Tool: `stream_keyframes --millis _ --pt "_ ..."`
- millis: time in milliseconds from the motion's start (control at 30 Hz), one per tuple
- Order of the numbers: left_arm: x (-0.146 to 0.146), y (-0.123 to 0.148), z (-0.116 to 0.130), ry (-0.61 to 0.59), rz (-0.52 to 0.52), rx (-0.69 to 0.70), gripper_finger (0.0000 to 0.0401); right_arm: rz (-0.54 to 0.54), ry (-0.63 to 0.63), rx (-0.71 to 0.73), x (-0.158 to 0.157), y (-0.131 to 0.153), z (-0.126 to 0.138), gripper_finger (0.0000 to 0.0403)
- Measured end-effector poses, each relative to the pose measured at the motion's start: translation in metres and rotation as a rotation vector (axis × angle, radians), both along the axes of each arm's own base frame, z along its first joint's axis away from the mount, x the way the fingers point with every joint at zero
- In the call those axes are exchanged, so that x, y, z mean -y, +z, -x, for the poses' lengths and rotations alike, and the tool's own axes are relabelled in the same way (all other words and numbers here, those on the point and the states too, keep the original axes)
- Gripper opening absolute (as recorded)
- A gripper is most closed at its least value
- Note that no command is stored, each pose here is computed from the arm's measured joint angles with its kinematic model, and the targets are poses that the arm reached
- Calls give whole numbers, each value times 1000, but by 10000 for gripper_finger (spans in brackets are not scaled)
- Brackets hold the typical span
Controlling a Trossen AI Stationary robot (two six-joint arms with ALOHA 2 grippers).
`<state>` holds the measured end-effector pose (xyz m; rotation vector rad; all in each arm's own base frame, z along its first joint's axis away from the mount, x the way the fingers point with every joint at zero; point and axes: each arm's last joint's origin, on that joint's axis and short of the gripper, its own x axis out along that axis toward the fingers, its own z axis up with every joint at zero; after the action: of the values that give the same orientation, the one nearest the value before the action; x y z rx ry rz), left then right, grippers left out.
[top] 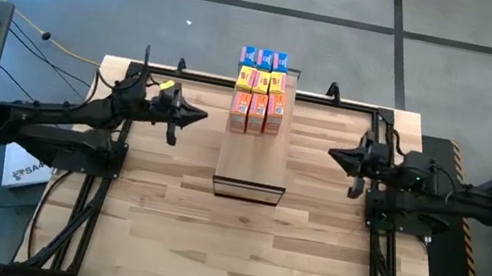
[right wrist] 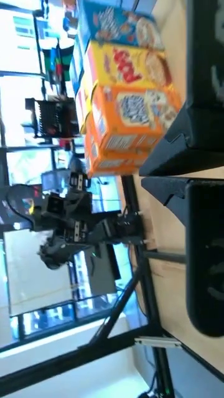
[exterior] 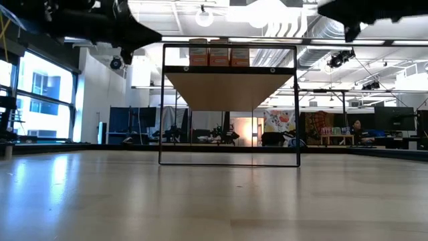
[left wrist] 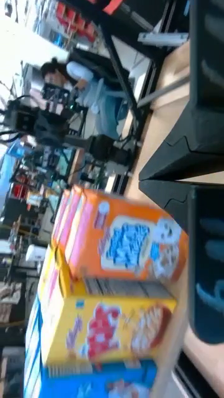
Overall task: Stack cereal on shelf
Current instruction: Return to Home Position
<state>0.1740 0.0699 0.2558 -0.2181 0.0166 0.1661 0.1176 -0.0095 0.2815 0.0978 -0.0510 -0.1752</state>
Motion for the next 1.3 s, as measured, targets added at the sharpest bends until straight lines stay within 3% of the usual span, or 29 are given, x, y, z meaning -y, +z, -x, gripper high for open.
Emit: stream_keyframes --millis 233,400,667,933,1300 --pt "-7 -8 18 75 -55 94 0 -23 -43 80 3 -31 23 0" --pt "-12 -22 29 122 -31 90 0 5 -67 181 3 -45 39 0" --pt "-14 -42 49 165 2 95 0 -8 -105 154 7 -69 33 0" --pt "-10 -61 72 240 -3 149 0 13 -165 242 13 -89 27 0" --pt "-3 -78 93 279 7 128 0 7 -231 246 20 -89 29 0"
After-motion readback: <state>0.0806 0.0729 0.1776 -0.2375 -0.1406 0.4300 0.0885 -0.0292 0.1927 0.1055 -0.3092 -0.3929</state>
